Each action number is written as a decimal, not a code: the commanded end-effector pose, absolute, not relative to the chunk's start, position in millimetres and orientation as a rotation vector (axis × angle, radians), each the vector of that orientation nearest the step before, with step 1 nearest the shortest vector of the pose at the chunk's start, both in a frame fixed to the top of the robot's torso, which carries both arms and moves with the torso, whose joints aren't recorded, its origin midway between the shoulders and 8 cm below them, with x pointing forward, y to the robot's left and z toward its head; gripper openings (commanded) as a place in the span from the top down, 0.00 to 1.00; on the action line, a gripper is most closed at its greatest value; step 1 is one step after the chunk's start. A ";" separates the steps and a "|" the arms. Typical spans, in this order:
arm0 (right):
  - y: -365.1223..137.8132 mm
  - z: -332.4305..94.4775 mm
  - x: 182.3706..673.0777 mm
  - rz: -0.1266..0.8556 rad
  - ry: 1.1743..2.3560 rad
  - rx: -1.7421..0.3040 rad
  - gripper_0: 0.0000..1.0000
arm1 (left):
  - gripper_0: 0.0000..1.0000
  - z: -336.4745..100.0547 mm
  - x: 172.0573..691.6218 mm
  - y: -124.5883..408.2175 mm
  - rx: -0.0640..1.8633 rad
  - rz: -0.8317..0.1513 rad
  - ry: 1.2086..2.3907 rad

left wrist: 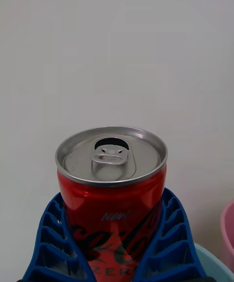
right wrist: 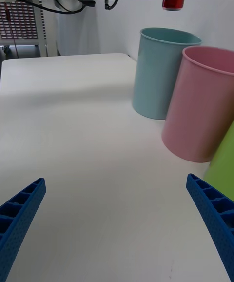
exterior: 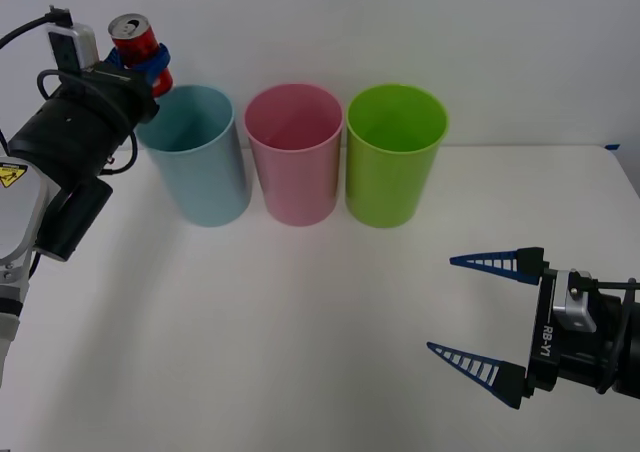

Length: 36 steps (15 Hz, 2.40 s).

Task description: Put cans in the blue bin and PET bottles in the pink bin and trash in the green bin.

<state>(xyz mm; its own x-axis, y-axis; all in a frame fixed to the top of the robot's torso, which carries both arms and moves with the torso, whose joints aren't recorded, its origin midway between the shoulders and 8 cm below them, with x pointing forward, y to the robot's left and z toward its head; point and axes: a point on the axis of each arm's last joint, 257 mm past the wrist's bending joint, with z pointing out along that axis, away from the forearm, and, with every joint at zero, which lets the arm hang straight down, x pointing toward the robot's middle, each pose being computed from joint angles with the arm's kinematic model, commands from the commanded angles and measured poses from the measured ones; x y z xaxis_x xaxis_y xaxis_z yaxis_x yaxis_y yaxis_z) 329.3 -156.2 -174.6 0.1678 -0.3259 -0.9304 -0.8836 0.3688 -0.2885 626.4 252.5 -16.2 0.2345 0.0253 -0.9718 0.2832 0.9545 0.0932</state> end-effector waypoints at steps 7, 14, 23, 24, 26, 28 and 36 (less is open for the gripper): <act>-156.2 -174.6 329.3 0.571 1.401 -1.187 0.00 | 1.00 -50.9 637.3 243.0 0.328 -0.230 1.428; -156.2 -174.6 329.3 0.571 1.401 -1.187 0.00 | 1.00 -53.3 636.6 241.6 0.332 -0.245 1.439; -156.2 -174.6 329.3 0.571 1.401 -1.187 0.00 | 0.00 -48.7 635.7 241.4 0.332 -0.247 1.432; -156.2 -174.6 329.3 0.571 1.401 -1.187 0.00 | 0.00 -47.4 635.4 240.7 0.336 -0.243 1.428; -156.2 -174.6 329.3 0.571 1.401 -1.187 0.00 | 0.00 -46.7 635.2 240.4 0.345 -0.235 1.425; -156.2 -174.6 329.3 0.571 1.401 -1.187 0.00 | 0.00 -45.7 634.9 239.2 0.352 -0.229 1.420; -156.2 -174.6 329.3 0.571 1.401 -1.187 0.00 | 0.00 -10.7 629.3 234.3 0.349 -0.284 1.359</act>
<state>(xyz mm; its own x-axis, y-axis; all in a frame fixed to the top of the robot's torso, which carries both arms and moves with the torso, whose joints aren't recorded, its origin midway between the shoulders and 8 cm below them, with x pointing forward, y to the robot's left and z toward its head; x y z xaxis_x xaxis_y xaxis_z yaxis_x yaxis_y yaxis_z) 329.3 -156.2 -174.6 0.1678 -0.3259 -0.9304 -0.8836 0.3688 -0.2885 630.4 234.3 -17.7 0.1813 0.0090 -0.9834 0.3878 0.9183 0.0799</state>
